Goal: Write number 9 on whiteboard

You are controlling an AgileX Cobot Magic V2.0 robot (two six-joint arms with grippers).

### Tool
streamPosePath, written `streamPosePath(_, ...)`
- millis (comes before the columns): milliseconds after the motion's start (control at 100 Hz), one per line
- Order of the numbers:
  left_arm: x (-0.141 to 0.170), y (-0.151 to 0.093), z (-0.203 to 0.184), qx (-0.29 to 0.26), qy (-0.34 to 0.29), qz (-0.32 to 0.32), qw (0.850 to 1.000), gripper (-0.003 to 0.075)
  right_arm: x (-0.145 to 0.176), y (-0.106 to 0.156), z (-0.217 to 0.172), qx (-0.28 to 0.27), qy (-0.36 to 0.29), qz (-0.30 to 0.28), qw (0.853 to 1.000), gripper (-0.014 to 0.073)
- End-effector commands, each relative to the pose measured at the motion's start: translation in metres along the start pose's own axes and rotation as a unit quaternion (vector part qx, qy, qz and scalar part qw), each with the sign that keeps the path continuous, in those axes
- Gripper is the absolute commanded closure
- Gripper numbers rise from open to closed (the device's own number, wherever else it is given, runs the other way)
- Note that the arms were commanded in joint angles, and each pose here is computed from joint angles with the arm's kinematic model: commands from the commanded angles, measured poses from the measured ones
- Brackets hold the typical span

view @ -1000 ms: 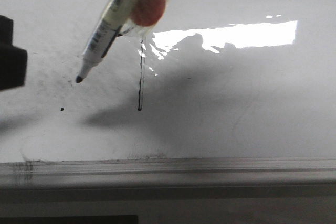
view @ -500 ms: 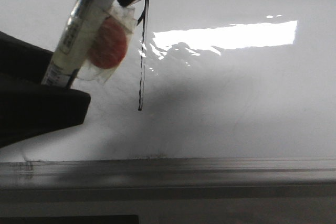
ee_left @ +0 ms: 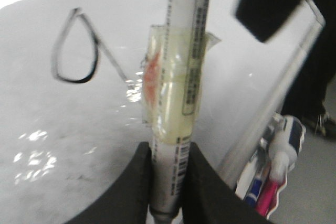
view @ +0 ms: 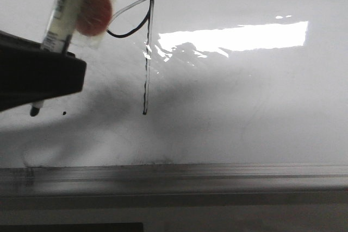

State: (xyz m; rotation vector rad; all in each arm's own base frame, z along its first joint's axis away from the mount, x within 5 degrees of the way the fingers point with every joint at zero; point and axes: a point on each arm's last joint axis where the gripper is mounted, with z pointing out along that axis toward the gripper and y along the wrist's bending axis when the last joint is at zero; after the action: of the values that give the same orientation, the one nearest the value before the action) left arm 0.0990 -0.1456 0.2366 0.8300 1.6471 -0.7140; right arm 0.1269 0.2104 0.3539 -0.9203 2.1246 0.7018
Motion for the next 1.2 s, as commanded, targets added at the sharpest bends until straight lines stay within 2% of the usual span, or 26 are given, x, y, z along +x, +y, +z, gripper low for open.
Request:
streamPosePath(0, -0.018, 0.012, -0.002, -0.058, -0.063, -0.153, 0.985, 0.0741, -0.014, 0.003, -0.011, -0.007, -0.051, -0.009, 0.999, 0.0126)
streamPosePath(60, -0.016, 0.017, -0.003, -0.081, -0.059, -0.206, 0.973, 0.0741, -0.014, 0.003, -0.011, -0.007, -0.051, -0.009, 0.999, 0.0127)
streamPosePath(240, -0.008, 0.026, -0.001, -0.121, -0.037, -0.282, 0.951, 0.0741, -0.014, 0.003, -0.011, -0.007, -0.051, -0.009, 0.999, 0.0127)
streamPosePath(370, 0.0, 0.028, 0.004, -0.128, -0.002, -0.286, 0.95, 0.0741, -0.015, 0.003, -0.011, -0.007, -0.053, -0.009, 0.999, 0.0127)
streamPosePath(610, 0.0, 0.028, 0.004, -0.128, -0.001, -0.286, 0.95, 0.0736, -0.015, 0.003, -0.011, -0.008, -0.054, -0.007, 0.998, 0.0127)
streamPosePath(680, 0.0, 0.028, 0.004, -0.128, 0.0, -0.286, 0.95, 0.0672, -0.015, 0.003, -0.011, -0.008, -0.054, -0.006, 0.998, 0.0127)
streamPosePath(720, 0.0, 0.028, 0.004, -0.128, 0.0, -0.286, 0.95, 0.0578, -0.015, 0.003, -0.011, -0.009, -0.054, -0.004, 0.998, 0.0127)
streamPosePath(730, 0.0, 0.028, 0.004, -0.128, 0.0, -0.286, 0.95, 0.0578, -0.015, 0.003, -0.011, -0.009, -0.054, -0.004, 0.998, 0.0127)
streamPosePath(810, -0.001, 0.028, 0.004, -0.128, -0.003, -0.289, 0.949, 0.0374, -0.015, 0.004, -0.011, -0.01, -0.054, -0.002, 0.998, 0.0137)
streamPosePath(880, -0.001, 0.029, 0.004, -0.131, -0.007, -0.296, 0.946, 0.0291, -0.015, 0.004, -0.012, -0.01, -0.055, -0.003, 0.998, 0.0176)
streamPosePath(930, -0.002, 0.029, 0.003, -0.132, -0.009, -0.296, 0.946, 0.0267, -0.015, 0.004, -0.014, -0.011, -0.06, -0.003, 0.998, 0.0206)
streamPosePath(1100, -0.006, 0.029, 0.0, -0.128, -0.025, -0.289, 0.948, 0.0269, -0.018, 0.004, -0.026, -0.009, -0.086, -0.013, 0.996, 0.0292)
streamPosePath(1190, -0.014, 0.027, -0.007, -0.112, -0.048, -0.259, 0.958, 0.0274, -0.019, 0.002, -0.037, 0.0, -0.106, -0.032, 0.994, 0.0447)
